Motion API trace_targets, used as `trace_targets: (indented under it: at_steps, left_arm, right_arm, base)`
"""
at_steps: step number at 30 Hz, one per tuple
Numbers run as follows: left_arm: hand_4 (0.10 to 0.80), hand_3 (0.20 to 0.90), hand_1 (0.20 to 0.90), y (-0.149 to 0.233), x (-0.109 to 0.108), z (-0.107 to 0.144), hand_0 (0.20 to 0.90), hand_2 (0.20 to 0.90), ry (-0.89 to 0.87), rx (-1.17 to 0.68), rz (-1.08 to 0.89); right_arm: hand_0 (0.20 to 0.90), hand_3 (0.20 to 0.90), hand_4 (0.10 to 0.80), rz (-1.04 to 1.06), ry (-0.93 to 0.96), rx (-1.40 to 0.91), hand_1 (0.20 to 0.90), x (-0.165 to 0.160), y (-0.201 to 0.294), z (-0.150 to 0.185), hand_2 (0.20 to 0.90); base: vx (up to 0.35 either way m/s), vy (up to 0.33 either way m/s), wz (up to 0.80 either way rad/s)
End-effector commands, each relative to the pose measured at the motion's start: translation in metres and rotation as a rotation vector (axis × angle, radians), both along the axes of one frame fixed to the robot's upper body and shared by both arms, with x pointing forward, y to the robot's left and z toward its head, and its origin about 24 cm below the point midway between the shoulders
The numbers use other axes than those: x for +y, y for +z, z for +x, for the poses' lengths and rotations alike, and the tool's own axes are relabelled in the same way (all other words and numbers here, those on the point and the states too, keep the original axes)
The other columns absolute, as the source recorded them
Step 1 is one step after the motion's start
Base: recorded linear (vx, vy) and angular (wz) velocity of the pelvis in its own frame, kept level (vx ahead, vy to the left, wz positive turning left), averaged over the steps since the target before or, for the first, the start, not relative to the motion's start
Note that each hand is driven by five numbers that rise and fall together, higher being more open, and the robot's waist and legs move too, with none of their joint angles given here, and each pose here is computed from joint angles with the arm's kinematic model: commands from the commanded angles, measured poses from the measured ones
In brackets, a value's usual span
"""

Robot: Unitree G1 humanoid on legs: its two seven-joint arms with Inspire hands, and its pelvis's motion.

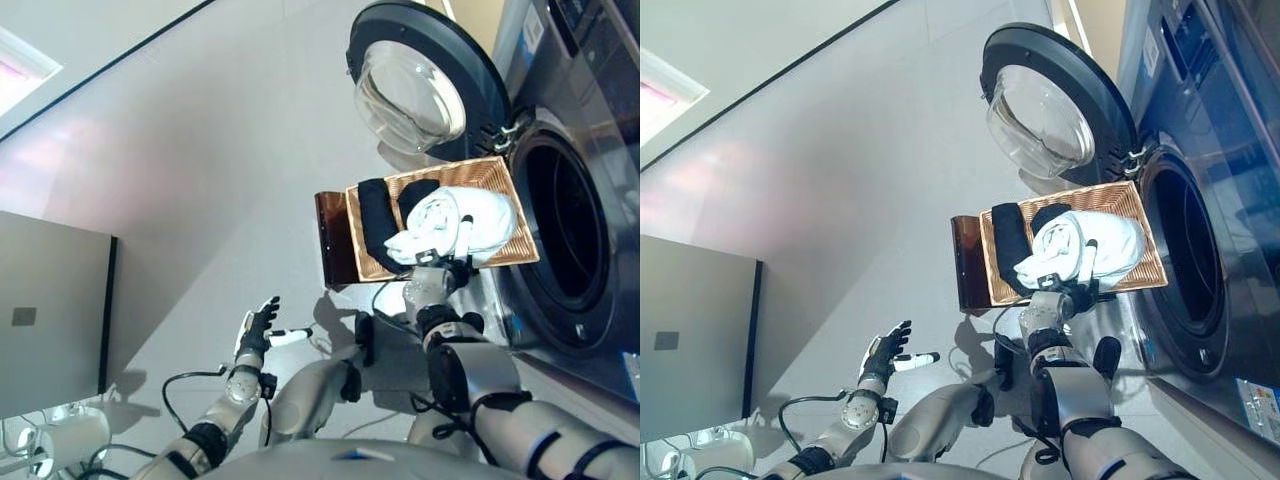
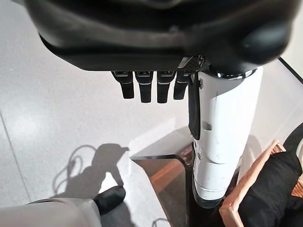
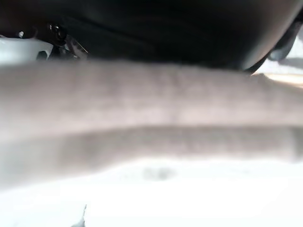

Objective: Pick up the clothes and place them into the washing machine

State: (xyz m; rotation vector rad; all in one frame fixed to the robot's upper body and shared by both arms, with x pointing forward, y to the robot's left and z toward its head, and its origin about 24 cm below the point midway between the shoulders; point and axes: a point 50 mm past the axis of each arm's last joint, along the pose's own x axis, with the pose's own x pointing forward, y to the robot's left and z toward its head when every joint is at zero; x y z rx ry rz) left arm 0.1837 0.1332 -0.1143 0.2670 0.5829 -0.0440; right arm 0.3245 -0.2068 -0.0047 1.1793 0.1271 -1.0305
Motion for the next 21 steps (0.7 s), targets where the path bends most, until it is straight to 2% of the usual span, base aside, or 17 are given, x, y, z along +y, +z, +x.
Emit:
trace_targets:
  at_steps: [1, 2, 3, 6, 7, 8, 9, 11, 12, 13, 15, 17, 21]
  left_arm:
    - [0.800, 0.900, 0.900, 0.007, 0.006, 0.014, 0.900, 0.900, 0.041, -0.066, 0.005]
    - [0.800, 0.900, 0.900, 0.006, 0.006, 0.012, 0.900, 0.900, 0.048, -0.058, 0.002]
    - [0.800, 0.900, 0.900, 0.004, 0.007, 0.010, 0.900, 0.900, 0.061, -0.052, -0.005]
    - [0.800, 0.900, 0.900, 0.003, 0.009, 0.007, 0.900, 0.900, 0.071, -0.047, -0.031]
    - [0.800, 0.900, 0.900, 0.004, 0.008, 0.008, 0.900, 0.900, 0.067, -0.049, -0.033]
    - [0.800, 0.900, 0.900, 0.004, 0.012, 0.007, 0.900, 0.900, 0.063, -0.053, -0.034]
    - [0.800, 0.900, 0.900, 0.005, 0.013, 0.007, 0.900, 0.900, 0.059, -0.062, -0.036]
    - [0.800, 0.900, 0.900, 0.007, 0.016, 0.008, 0.900, 0.900, 0.060, -0.070, -0.034]
    - [0.800, 0.900, 0.900, 0.007, 0.017, 0.009, 0.900, 0.900, 0.078, -0.067, -0.033]
    - [0.800, 0.900, 0.900, 0.006, 0.017, 0.009, 0.900, 0.900, 0.089, -0.062, -0.040]
    - [0.800, 0.900, 0.900, 0.004, 0.018, 0.007, 0.900, 0.900, 0.100, -0.048, -0.039]
    - [0.800, 0.900, 0.900, -0.003, 0.016, 0.000, 0.900, 0.900, 0.121, -0.002, -0.050]
    - [0.800, 0.900, 0.900, -0.012, 0.008, -0.011, 0.900, 0.900, 0.136, 0.065, -0.086]
  right_arm:
    - [0.200, 0.200, 0.300, -0.168, -0.055, -0.277, 0.200, -0.018, 0.076, 0.031, 0.200]
    - [0.200, 0.200, 0.300, -0.184, -0.075, -0.289, 0.200, -0.025, 0.082, 0.031, 0.200]
    - [0.200, 0.200, 0.300, -0.239, -0.159, -0.345, 0.200, -0.054, 0.108, 0.030, 0.200]
    - [0.200, 0.200, 0.300, -0.341, -0.367, -0.489, 0.200, -0.111, 0.173, 0.017, 0.200]
    - [0.200, 0.200, 0.300, -0.346, -0.372, -0.486, 0.200, -0.112, 0.175, 0.017, 0.200]
    - [0.200, 0.200, 0.300, -0.453, -0.471, -0.568, 0.200, -0.137, 0.221, 0.003, 0.200]
    - [0.200, 0.200, 0.300, -0.503, -0.501, -0.624, 0.200, -0.145, 0.246, -0.004, 0.200]
    - [0.480, 0.480, 0.500, -0.576, -0.528, -0.641, 0.480, -0.153, 0.269, -0.011, 0.480]
    - [0.499, 0.499, 0.514, -0.590, -0.515, -0.630, 0.499, -0.150, 0.270, -0.009, 0.499]
    - [0.900, 0.900, 0.800, -0.592, -0.468, -0.612, 0.900, -0.143, 0.263, -0.002, 0.900]
    - [0.900, 0.900, 0.800, -0.592, -0.408, -0.574, 0.900, -0.138, 0.251, 0.006, 0.900]
    - [0.900, 0.900, 0.800, -0.580, -0.217, -0.374, 0.900, -0.126, 0.200, 0.027, 0.900]
    - [0.900, 0.900, 0.800, -0.541, -0.002, -0.226, 0.900, -0.093, 0.137, 0.039, 0.900]
  base:
    - [0.036, 0.031, -0.10]
    - [0.049, 0.050, -0.12]
    - [0.048, 0.054, -0.11]
    - [0.027, 0.048, -0.05]
    - [0.018, 0.059, -0.07]
    - [0.013, 0.066, -0.09]
    - [0.010, 0.085, -0.10]
    - [0.011, 0.054, -0.18]
    - [0.023, 0.026, -0.23]
    - [0.013, 0.008, -0.24]
    - [0.015, 0.015, -0.17]
    - [0.016, 0.011, -0.13]
    - [-0.006, -0.014, -0.24]
